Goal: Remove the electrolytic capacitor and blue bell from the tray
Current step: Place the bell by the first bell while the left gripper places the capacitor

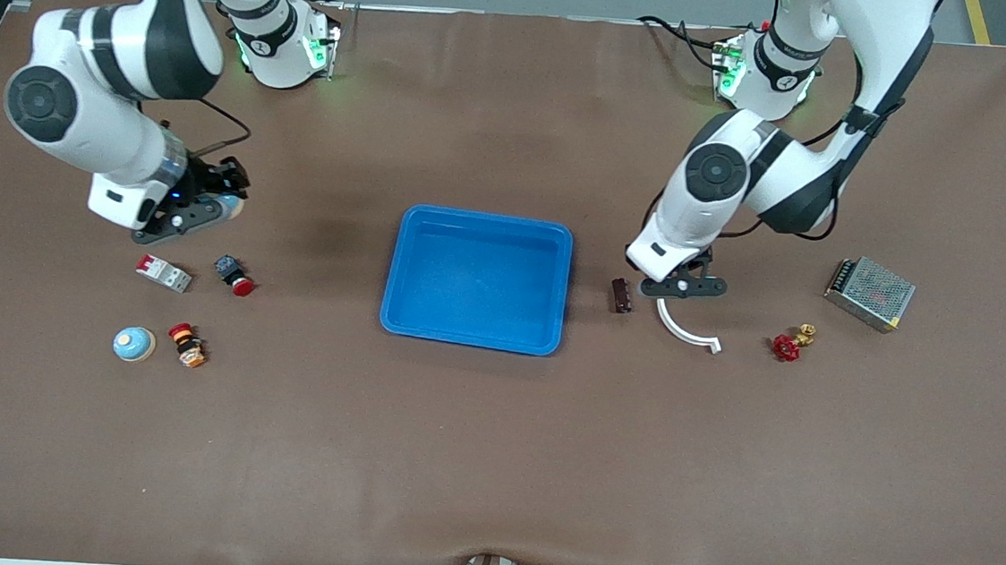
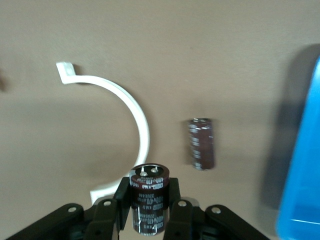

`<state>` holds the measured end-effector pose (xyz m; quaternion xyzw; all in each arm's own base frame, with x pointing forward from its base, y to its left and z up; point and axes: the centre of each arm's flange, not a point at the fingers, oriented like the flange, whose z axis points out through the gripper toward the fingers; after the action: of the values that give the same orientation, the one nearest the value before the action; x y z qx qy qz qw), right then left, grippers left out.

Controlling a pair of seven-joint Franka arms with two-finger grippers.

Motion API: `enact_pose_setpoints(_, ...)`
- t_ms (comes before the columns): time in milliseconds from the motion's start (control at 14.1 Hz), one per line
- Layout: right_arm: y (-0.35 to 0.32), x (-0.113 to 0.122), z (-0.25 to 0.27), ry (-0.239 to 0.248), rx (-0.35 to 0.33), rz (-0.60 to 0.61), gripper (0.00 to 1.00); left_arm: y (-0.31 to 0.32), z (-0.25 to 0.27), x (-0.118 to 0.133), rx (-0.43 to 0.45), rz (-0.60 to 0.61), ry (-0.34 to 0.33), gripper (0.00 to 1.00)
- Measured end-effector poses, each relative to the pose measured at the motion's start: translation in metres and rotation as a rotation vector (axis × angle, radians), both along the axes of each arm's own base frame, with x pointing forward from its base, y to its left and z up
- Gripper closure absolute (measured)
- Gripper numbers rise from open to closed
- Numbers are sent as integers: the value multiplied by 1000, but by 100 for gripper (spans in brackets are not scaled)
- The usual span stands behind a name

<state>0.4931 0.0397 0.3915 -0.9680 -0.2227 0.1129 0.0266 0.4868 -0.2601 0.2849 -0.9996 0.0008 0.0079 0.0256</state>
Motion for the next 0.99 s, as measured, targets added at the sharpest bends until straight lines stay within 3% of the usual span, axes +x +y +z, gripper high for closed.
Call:
enact_pose_setpoints(142, -33, -6, -11, -1, 6, 23, 33, 29, -4, 2, -3, -42, -12, 66)
enact_pose_setpoints(496, -100, -20, -52, -75, 13, 86, 33, 72, -13, 11, -22, -83, -36, 66)
enact_pose_setpoints(708, -118, -22, -89, -90, 12, 113, 33, 93, -28, 5, -24, -97, -77, 66)
enact_pose_setpoints(992, -133, -20, -138, -105, 13, 142, 33, 114, -48, 0, -29, -88, -74, 66)
